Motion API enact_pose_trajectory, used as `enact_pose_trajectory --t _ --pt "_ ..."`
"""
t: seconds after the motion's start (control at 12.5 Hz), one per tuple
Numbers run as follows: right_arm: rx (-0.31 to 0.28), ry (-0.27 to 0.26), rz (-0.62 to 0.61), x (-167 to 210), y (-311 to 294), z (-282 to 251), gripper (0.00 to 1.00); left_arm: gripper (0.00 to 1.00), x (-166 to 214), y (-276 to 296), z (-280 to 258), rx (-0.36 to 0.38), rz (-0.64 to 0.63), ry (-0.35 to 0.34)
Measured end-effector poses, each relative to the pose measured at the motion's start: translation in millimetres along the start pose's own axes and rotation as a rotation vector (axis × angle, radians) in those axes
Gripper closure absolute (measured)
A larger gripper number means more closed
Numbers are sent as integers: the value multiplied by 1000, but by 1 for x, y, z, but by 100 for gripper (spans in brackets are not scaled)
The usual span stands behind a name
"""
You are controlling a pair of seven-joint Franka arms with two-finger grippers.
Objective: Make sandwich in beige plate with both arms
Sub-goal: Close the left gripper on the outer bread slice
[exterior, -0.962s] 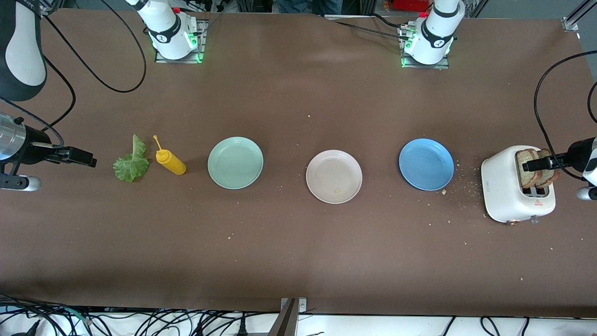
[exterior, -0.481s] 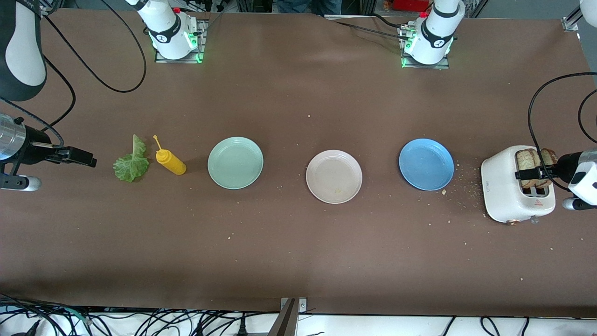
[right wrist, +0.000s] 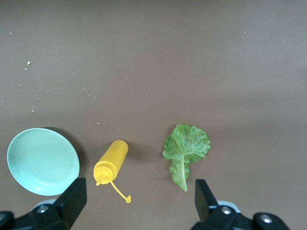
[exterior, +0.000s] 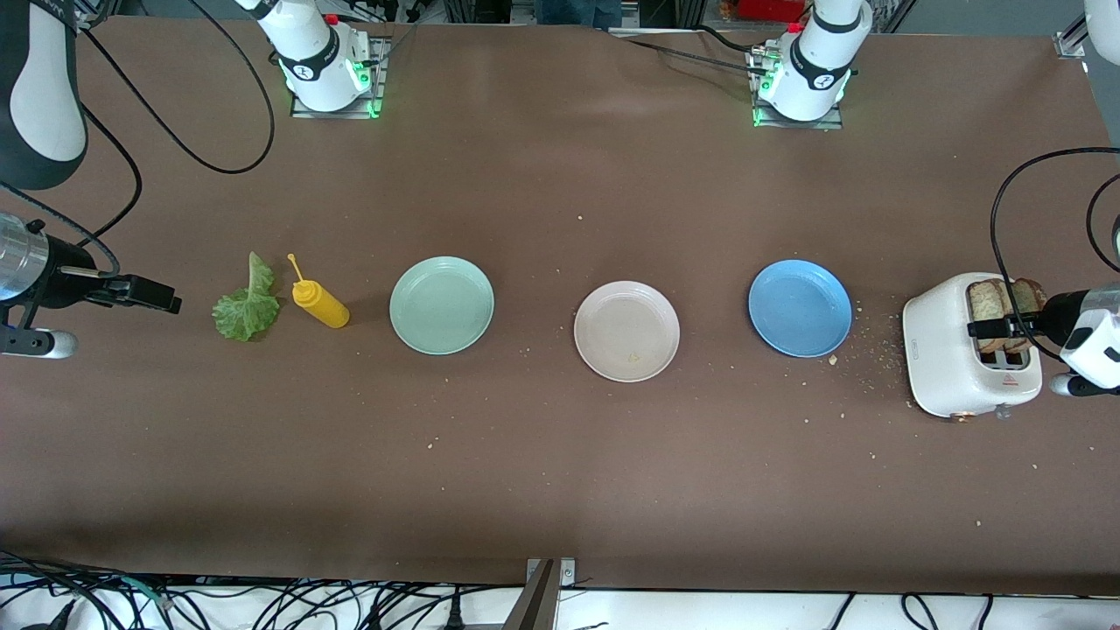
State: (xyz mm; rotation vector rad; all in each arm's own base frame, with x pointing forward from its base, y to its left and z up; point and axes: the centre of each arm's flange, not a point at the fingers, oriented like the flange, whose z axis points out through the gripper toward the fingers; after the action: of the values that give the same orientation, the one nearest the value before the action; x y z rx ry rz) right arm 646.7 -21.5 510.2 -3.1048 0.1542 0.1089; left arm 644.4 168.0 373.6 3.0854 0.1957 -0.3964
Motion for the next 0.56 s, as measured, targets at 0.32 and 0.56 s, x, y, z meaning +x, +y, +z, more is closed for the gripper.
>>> enact_pose_trajectory --t 0.32,0.56 --pt "0 0 0 0 0 0 0 65 -2 -10 7 9 54 -17" --pt "0 0 0 0 0 0 0 86 -2 -15 7 14 55 -17"
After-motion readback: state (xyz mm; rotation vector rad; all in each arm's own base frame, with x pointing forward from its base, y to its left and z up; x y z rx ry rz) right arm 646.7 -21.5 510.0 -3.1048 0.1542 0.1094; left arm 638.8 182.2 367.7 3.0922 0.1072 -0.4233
